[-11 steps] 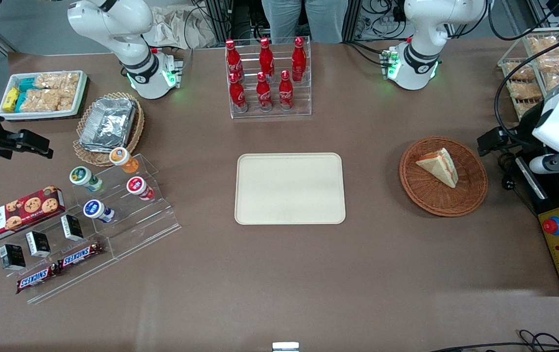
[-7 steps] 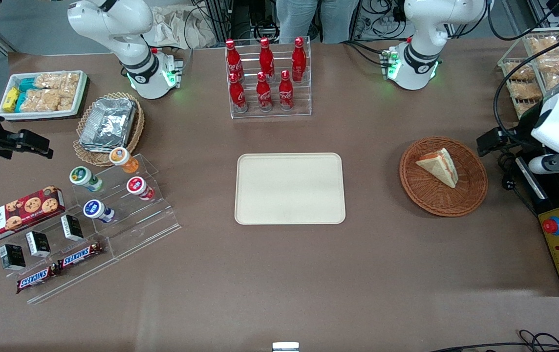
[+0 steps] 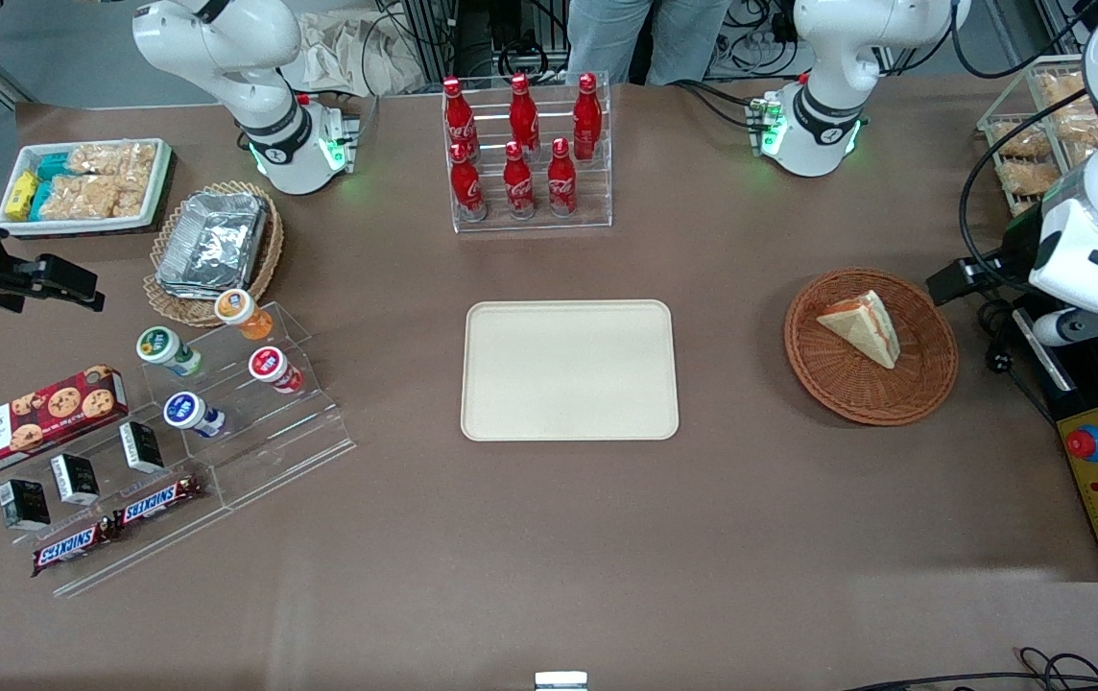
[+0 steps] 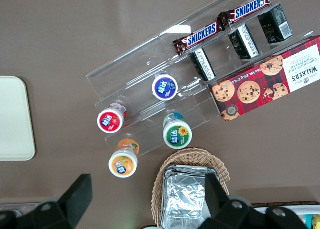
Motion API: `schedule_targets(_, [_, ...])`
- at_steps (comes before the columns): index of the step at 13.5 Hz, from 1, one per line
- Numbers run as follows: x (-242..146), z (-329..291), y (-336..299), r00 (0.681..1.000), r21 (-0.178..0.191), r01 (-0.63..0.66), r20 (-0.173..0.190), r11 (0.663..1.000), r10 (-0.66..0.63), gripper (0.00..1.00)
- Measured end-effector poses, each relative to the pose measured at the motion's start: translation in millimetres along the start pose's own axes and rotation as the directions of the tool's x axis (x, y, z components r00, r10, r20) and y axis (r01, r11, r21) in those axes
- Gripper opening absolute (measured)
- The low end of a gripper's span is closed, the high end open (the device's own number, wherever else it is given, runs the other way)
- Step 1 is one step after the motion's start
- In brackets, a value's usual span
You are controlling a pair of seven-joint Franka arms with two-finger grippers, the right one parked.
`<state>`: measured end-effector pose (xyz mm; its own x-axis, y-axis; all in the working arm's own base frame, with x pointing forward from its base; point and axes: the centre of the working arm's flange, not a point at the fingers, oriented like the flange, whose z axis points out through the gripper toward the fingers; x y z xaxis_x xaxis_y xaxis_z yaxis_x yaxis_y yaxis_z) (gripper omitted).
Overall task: Place sandwich from basket to tray
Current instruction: 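Lower the open left gripper over the sandwich in the wicker basket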
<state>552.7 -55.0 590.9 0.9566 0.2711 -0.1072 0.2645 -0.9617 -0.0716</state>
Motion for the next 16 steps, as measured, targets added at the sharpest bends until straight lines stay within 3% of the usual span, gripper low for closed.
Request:
schedule_targets(3, [-22,14,-9,0.993,0.000,0.120,-0.005,0.993,-0.120,1.00])
schedule_targets(7, [-55,60,-16,0.955,-0.012,0.296,-0.021,0.955,-0.296,1.00])
schedule_targets(11, [-80,108,-19,0.921,-0.003,0.390,-0.015,0.921,-0.390,1.00])
schedule_targets(16, [-83,138,-23,0.874,-0.003,0.485,-0.010,0.874,-0.485,1.00])
